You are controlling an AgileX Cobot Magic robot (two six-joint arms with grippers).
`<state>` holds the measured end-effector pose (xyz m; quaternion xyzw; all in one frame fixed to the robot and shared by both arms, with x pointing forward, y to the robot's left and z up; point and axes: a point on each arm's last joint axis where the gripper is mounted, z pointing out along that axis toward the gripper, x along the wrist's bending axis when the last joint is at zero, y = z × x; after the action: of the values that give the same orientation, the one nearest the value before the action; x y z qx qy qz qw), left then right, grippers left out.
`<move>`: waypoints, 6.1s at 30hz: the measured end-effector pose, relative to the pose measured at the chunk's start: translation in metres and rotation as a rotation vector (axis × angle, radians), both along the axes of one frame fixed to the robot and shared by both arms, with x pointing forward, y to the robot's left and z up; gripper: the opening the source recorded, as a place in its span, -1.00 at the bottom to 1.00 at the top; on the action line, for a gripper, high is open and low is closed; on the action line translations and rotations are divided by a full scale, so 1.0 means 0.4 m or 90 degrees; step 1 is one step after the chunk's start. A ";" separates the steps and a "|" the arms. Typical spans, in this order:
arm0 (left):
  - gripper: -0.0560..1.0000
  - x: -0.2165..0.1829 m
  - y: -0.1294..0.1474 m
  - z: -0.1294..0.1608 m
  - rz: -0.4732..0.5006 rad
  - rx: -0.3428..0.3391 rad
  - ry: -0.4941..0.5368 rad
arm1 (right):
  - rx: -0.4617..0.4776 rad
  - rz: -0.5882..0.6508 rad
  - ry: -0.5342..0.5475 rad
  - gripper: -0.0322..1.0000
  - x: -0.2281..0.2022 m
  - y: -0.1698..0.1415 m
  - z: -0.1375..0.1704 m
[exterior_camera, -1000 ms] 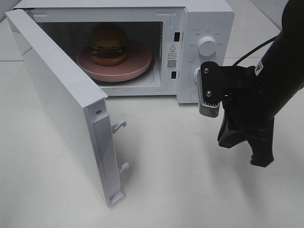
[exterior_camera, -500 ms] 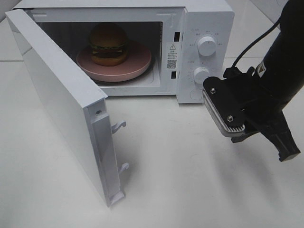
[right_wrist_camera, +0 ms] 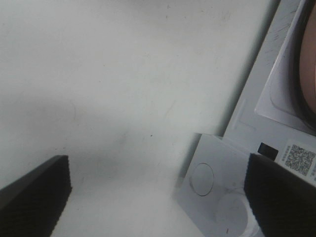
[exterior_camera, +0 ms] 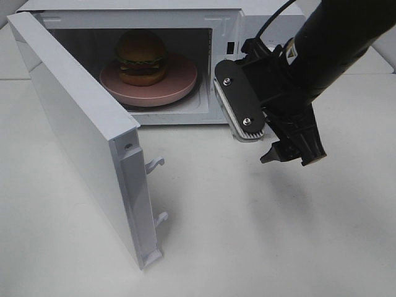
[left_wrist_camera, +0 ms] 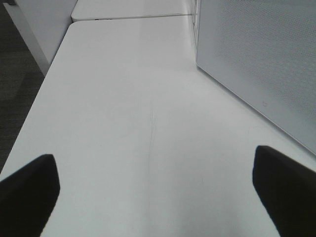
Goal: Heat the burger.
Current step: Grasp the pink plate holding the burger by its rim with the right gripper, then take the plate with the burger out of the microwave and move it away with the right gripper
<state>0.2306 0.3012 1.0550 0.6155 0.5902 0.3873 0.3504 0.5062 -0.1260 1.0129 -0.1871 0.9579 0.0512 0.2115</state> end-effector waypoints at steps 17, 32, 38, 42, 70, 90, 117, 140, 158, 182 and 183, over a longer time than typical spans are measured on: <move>0.98 0.000 0.000 0.000 0.000 0.000 0.000 | 0.051 0.011 -0.082 0.85 0.135 0.105 -0.020; 0.98 0.000 0.000 0.000 0.000 0.000 0.000 | 0.095 0.000 -0.113 0.79 0.203 0.157 -0.087; 0.98 0.000 0.000 0.000 0.000 0.000 0.000 | 0.106 -0.012 -0.111 0.77 0.231 0.178 -0.119; 0.98 0.000 0.000 0.000 0.000 0.000 0.000 | 0.115 -0.017 -0.118 0.75 0.264 0.201 -0.134; 0.98 0.000 0.000 0.000 0.000 0.000 0.000 | 0.123 -0.038 -0.113 0.48 0.418 0.306 -0.236; 0.98 0.000 0.000 0.000 0.000 0.000 0.000 | 0.105 -0.034 -0.096 -0.70 0.414 0.308 -0.256; 0.98 0.000 0.000 0.000 0.000 0.000 0.000 | 0.047 0.054 -0.089 -0.70 0.318 0.254 -0.196; 0.98 0.000 0.000 0.000 0.000 0.000 0.000 | 0.038 0.143 -0.087 -0.70 0.196 0.185 -0.136; 0.98 0.000 0.000 0.000 0.000 0.000 0.000 | 0.040 0.159 -0.101 -0.70 0.035 0.082 -0.123; 0.98 0.000 0.000 0.000 0.000 0.000 0.000 | 0.055 0.141 -0.111 -0.70 -0.135 -0.047 -0.090; 0.98 0.000 0.000 0.000 0.000 0.000 0.000 | 0.057 0.139 -0.113 -0.70 -0.150 -0.058 -0.088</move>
<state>0.2306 0.3012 1.0550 0.6155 0.5902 0.3873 0.3504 0.4463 -0.1490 0.9778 -0.2843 0.9061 0.0999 0.2968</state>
